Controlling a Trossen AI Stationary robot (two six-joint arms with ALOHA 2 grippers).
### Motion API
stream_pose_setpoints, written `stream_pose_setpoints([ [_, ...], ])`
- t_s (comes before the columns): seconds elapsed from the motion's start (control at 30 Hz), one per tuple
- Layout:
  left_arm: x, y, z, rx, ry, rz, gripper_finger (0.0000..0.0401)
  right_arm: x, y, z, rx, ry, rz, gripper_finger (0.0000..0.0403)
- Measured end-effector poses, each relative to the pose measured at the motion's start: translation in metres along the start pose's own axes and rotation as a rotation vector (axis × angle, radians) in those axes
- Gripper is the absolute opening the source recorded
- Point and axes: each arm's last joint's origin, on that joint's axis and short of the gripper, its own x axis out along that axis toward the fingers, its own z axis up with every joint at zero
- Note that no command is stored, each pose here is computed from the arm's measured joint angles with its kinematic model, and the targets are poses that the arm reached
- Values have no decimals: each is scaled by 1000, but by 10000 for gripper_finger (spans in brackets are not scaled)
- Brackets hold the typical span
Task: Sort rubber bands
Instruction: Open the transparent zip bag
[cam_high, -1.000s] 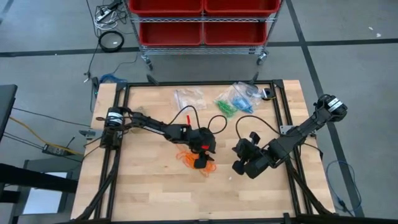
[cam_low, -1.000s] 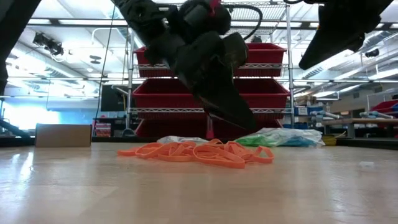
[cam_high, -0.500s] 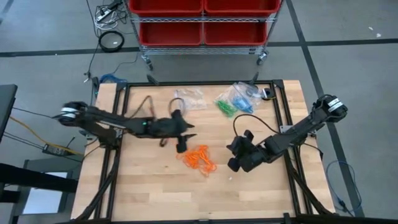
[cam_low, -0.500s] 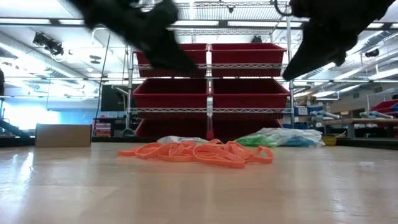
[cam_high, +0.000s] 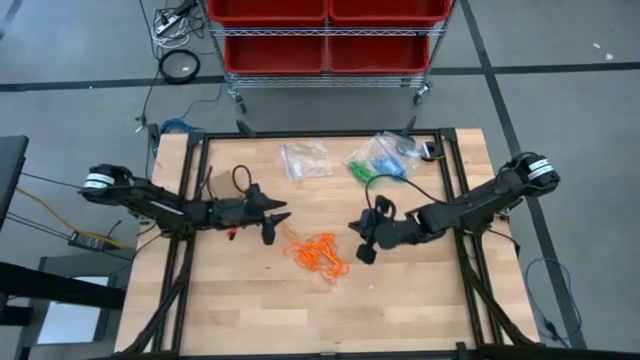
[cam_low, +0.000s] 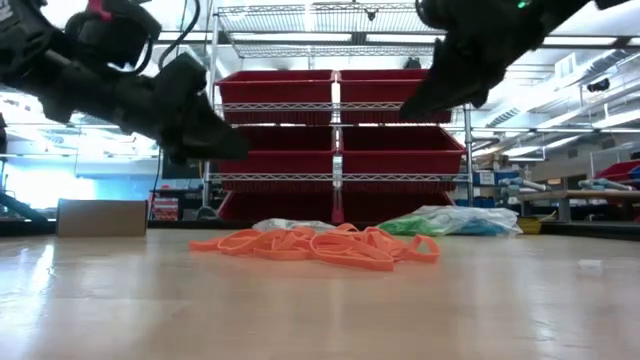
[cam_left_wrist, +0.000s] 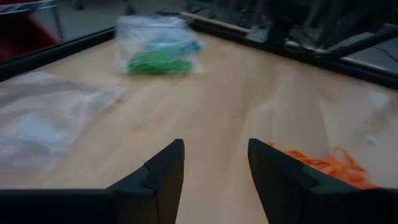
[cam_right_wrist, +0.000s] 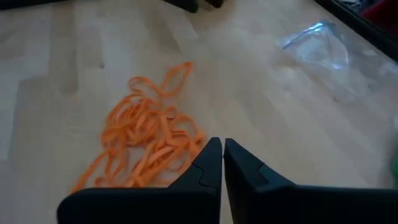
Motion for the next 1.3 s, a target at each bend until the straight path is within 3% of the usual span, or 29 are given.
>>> stream_pose_setpoints([
  [0.23,-3,5,-6,-9,-5,71,186,17,-27,16,-12,-24,-45,61],
  [0.53,-3,5,-5,-8,-14,75,186,43,-82,37,-3,-57,-87,114],
  [0.7,-3,5,-5,-6,-14,75,186,73,-108,36,35,-45,-26,123],
  [1.0,-3,4,-4,-11,-26,64,186,147,-125,50,-23,129,-31,124],
  [1.17,-3,4,-4,-9,-15,48,186,175,-123,78,-106,263,-46,123],
  [1.3,-3,4,-4,-10,-16,45,186,188,-121,104,-156,271,-67,123],
])
